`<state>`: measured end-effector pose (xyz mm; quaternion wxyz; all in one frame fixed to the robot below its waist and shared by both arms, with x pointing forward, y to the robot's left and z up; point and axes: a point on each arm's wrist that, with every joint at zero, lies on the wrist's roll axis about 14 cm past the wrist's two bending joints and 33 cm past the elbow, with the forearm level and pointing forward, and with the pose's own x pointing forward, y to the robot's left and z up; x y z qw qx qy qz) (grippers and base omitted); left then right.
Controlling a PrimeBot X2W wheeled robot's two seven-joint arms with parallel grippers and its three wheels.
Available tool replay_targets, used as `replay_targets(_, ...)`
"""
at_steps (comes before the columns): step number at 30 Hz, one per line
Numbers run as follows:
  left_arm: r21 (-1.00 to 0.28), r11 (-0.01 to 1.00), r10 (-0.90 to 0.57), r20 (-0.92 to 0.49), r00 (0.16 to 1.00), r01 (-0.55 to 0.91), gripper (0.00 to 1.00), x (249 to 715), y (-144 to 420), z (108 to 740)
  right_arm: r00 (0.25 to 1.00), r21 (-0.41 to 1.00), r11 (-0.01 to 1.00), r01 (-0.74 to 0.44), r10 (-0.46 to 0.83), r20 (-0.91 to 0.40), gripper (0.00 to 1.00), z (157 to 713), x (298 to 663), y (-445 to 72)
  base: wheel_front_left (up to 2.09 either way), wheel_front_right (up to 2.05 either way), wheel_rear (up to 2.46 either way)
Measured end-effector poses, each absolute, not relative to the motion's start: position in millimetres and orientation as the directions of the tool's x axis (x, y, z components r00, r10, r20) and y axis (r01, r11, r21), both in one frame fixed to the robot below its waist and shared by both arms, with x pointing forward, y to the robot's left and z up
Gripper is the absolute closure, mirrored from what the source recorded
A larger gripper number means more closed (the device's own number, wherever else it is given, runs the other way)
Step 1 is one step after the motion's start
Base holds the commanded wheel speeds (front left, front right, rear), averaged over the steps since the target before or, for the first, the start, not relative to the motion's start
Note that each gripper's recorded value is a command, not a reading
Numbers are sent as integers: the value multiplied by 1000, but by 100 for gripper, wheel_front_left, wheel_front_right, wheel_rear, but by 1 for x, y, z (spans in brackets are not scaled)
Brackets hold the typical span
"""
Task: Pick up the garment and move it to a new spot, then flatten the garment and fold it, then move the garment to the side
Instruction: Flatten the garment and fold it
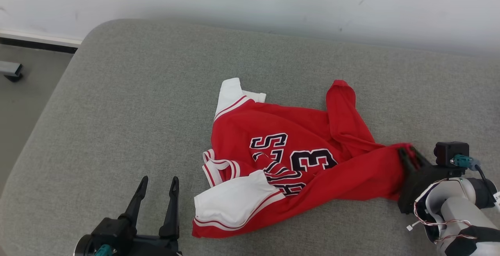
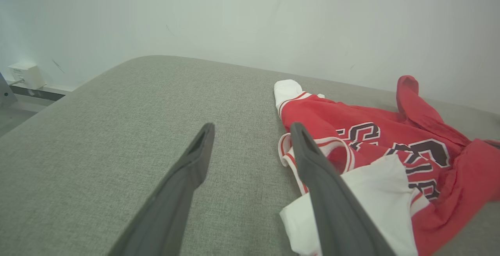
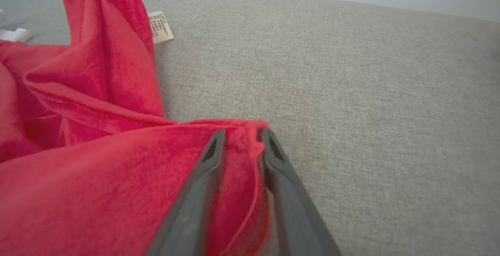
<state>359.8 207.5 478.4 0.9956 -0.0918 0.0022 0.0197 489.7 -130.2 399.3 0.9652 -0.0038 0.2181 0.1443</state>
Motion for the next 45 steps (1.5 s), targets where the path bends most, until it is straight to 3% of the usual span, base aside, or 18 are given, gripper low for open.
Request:
replay_targets(6,-186,982,39,-6,999,-40,0,362,208,478,895,47,957,-286,285,-343,100,418,500,-130,0,0,0)
replay_targets(13,-183,983,32,19,999,-28,0,370,207,486,948,9,953,-302,301,-101,100,495,528,-130,0,0,0)
replay_targets(19,-186,982,-6,35,999,13,0,377,194,490,940,-20,941,-339,340,43,100,534,513,-127,0,0,0)
replay_targets(30,-197,978,-59,36,998,65,0,382,176,489,942,-13,942,-336,335,-33,100,484,418,-156,0,0,0)
replay_targets(36,-198,975,-96,29,995,100,0,387,164,486,957,22,965,-263,263,-119,100,454,387,-180,0,0,0)
replay_targets(37,-198,975,-100,27,995,104,0,388,163,485,960,30,969,-246,248,-129,87,450,383,-184,0,0,0)
replay_targets(38,-198,975,-103,26,994,106,0,388,162,485,962,35,972,-233,236,-140,6,446,380,-186,0,0,0)
replay_targets(39,-198,974,-105,27,994,109,0,388,161,485,963,36,974,-223,226,-150,0,443,377,-188,0,0,0)
replay_targets(45,-191,975,-109,27,994,112,0,381,162,486,984,62,988,-143,149,-101,0,455,373,-201,0,0,0)
